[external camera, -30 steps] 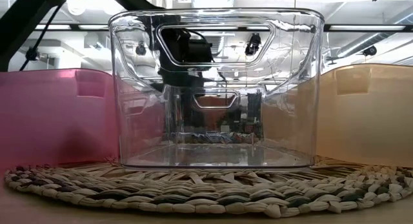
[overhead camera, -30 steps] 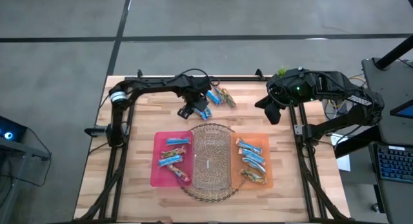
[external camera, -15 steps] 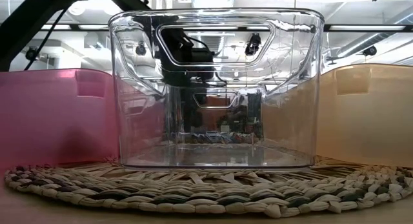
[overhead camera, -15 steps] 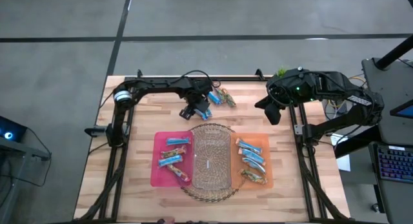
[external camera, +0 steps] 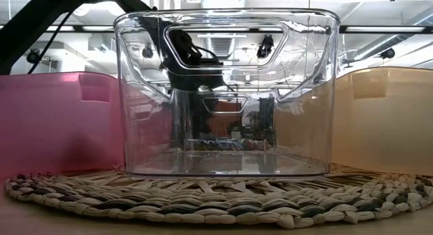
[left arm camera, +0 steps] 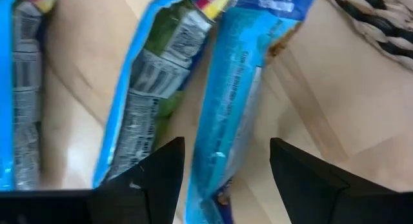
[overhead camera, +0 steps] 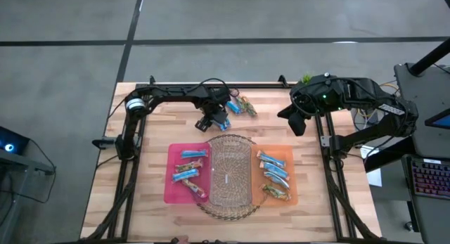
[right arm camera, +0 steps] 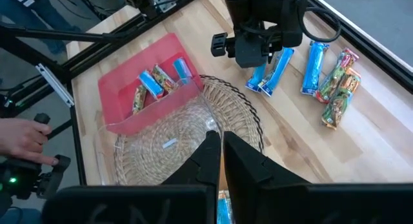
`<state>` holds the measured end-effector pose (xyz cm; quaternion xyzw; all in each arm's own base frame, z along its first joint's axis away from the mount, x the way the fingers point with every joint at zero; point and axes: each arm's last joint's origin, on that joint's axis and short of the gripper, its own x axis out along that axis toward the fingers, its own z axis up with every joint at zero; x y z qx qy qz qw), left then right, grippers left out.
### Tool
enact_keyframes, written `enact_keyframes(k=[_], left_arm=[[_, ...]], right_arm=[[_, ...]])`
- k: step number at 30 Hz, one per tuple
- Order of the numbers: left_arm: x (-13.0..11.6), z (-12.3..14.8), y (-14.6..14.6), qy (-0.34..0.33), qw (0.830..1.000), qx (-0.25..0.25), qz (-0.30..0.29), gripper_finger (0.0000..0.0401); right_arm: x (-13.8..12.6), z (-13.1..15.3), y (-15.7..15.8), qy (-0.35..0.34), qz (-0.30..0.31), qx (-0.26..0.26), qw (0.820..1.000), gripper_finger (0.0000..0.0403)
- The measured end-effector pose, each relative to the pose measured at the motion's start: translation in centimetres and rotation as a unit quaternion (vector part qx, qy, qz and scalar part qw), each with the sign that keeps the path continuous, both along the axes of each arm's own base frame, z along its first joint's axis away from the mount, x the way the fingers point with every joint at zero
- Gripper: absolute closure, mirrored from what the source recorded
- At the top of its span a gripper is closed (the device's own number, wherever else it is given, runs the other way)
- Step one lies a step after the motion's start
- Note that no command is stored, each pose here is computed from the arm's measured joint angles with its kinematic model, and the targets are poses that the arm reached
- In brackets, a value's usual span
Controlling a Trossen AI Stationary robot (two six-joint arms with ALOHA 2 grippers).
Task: Pick and place Granola Bars by type
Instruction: Put the blue granola bar into the transparent bin
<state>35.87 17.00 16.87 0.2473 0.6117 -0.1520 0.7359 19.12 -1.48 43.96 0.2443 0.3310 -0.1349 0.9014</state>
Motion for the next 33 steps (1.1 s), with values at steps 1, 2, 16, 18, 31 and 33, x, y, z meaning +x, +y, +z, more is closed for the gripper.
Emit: enact_keyframes(k=[1, 2, 16, 18, 31, 33], left_arm=[[-0.1, -0.16, -0.05, 0.003, 1.0, -0.001, -0.001, 0.0192], [-0.19, -0.32, -0.09, 0.005, 1.0, -0.002, -0.001, 0.0192], [-0.49, -0.81, -0.26, 0.008, 1.0, -0.011, 0.021, 0.0206], [-0.51, -0.83, -0.27, 0.009, 1.0, -0.012, 0.023, 0.0219], [-0.78, -0.89, -0.46, 0.024, 0.999, -0.02, 0.024, 0.0308], [-0.85, -0.9, -0.51, 0.027, 0.999, -0.022, 0.024, 0.0314]], right_arm=[[0.0, 0.0, 0.0, 0.0, 0.0, 0.0, 1.0, 0.039], [0.0, 0.0, 0.0, 0.0, 0.0, 0.0, 1.0, 0.039], [0.01, 0.0, 0.01, 0.0, 0.001, -0.002, 1.0, 0.039], [0.01, 0.0, 0.01, 0.0, 0.001, -0.002, 1.0, 0.039], [0.01, 0.0, 0.01, 0.0, 0.006, -0.007, 1.0, 0.039], [0.01, 0.0, 0.0, 0.0, 0.006, -0.007, 1.0, 0.039]])
